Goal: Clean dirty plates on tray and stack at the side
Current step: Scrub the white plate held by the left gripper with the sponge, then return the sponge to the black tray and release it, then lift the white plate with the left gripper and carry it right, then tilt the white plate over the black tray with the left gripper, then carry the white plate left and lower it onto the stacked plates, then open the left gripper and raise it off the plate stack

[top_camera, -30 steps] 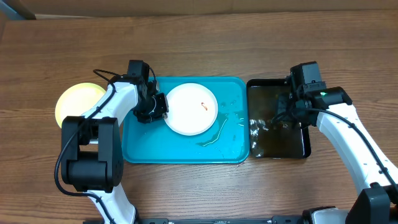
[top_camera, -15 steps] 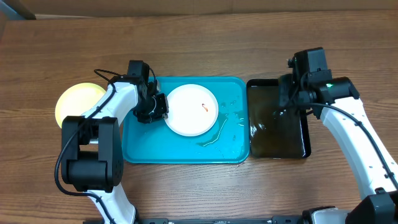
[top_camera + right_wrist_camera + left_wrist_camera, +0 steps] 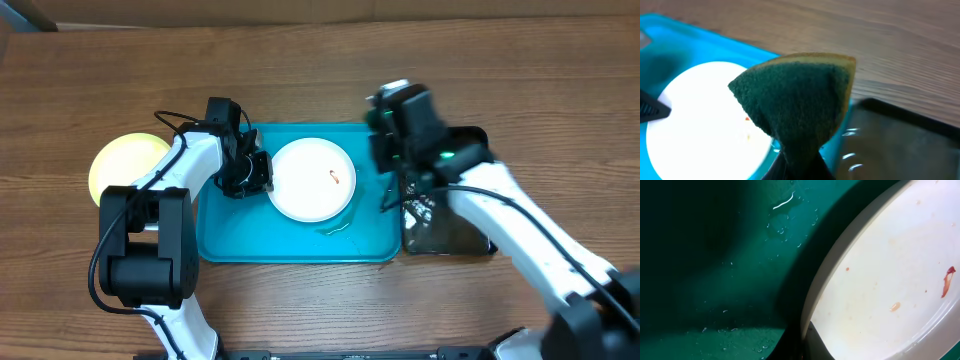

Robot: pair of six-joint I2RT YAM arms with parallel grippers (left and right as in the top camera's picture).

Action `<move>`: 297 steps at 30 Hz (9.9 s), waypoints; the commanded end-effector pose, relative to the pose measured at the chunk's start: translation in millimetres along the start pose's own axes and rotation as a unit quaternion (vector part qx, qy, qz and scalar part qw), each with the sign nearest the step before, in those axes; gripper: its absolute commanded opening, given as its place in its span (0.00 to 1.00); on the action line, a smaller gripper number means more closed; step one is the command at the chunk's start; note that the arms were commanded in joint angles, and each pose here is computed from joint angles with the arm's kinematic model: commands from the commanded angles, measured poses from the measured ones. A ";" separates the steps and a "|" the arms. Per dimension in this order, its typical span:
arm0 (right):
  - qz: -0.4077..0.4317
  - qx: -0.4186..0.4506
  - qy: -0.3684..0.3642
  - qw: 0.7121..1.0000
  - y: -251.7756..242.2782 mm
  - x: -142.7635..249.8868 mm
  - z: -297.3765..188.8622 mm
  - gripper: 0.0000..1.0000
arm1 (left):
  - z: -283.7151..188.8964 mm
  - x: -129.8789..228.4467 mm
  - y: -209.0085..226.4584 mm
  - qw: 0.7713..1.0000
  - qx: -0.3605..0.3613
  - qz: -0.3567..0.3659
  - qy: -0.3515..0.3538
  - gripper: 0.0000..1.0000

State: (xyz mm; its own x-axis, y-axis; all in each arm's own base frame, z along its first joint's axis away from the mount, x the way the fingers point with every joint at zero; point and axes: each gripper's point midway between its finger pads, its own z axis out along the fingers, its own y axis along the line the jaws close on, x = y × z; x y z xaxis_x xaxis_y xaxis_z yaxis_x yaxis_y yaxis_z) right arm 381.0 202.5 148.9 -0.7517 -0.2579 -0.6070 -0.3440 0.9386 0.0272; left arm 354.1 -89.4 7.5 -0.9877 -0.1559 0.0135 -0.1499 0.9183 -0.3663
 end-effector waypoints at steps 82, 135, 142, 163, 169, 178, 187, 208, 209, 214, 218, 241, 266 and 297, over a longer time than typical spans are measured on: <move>0.217 0.110 0.203 0.948 -144.1 144.3 67.3 0.60 | 10.0 4.0 -6.5 1.000 0.012 0.021 0.008 0.25; 0.288 0.122 0.186 0.931 -199.0 55.5 -27.5 1.00 | -147.3 -8.1 -202.6 0.858 -0.132 0.231 -0.440 0.04; 0.288 0.122 0.186 0.931 -199.0 55.5 -27.5 1.00 | -135.9 -8.8 -215.5 0.853 -0.126 0.239 -0.447 0.04; 0.472 0.138 0.093 0.865 -337.6 93.2 -72.4 1.00 | -116.7 7.1 -274.2 0.782 -0.148 0.371 -0.479 0.04; 0.506 0.159 0.084 0.844 -365.2 114.2 -89.5 1.00 | -133.3 24.9 -298.1 0.713 -0.205 0.435 -0.511 0.04; 0.511 0.162 0.083 0.840 -368.7 117.2 -91.9 1.00 | -152.2 53.6 -323.7 0.636 -0.269 0.480 -0.541 0.04; 0.511 0.162 0.083 0.840 -368.7 117.2 -91.9 1.00 | -184.9 52.6 -334.6 0.610 -0.280 0.446 -0.591 0.04; 0.511 0.162 0.083 0.840 -368.7 117.2 -91.9 1.00 | -92.2 -10.1 -244.3 0.911 0.063 0.215 -0.346 0.04; 0.511 0.162 0.083 0.840 -368.7 117.2 -91.9 1.00 | -96.6 -18.6 -234.3 0.921 0.090 0.187 -0.329 0.04; 0.511 0.162 0.083 0.840 -368.7 117.2 -91.9 1.00 | -114.4 -58.9 -142.9 0.953 0.116 0.051 -0.275 0.04; 0.511 0.162 0.083 0.840 -368.7 117.2 -91.9 1.00 | -128.3 -69.7 -27.9 0.963 0.051 -0.092 -0.248 0.04; 0.511 0.162 0.083 0.840 -368.7 117.2 -91.9 1.00 | -202.6 -3.6 280.2 0.834 -0.135 -0.438 -0.307 0.04; 0.511 0.162 0.083 0.840 -368.7 117.2 -91.9 1.00 | -159.9 -51.3 176.1 0.934 0.033 -0.233 -0.268 1.00; 0.511 0.162 0.083 0.840 -368.7 117.2 -91.9 1.00 | -144.9 -57.4 138.3 0.949 0.040 -0.188 -0.249 1.00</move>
State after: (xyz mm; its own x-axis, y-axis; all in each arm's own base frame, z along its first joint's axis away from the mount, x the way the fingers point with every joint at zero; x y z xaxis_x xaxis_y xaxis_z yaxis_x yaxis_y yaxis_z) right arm 364.2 -192.6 123.8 -0.6532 0.7192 -0.2371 0.6858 0.6946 0.2175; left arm 386.1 102.1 97.6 -0.6998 -0.6545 -0.2861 -0.4796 0.7273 -0.4909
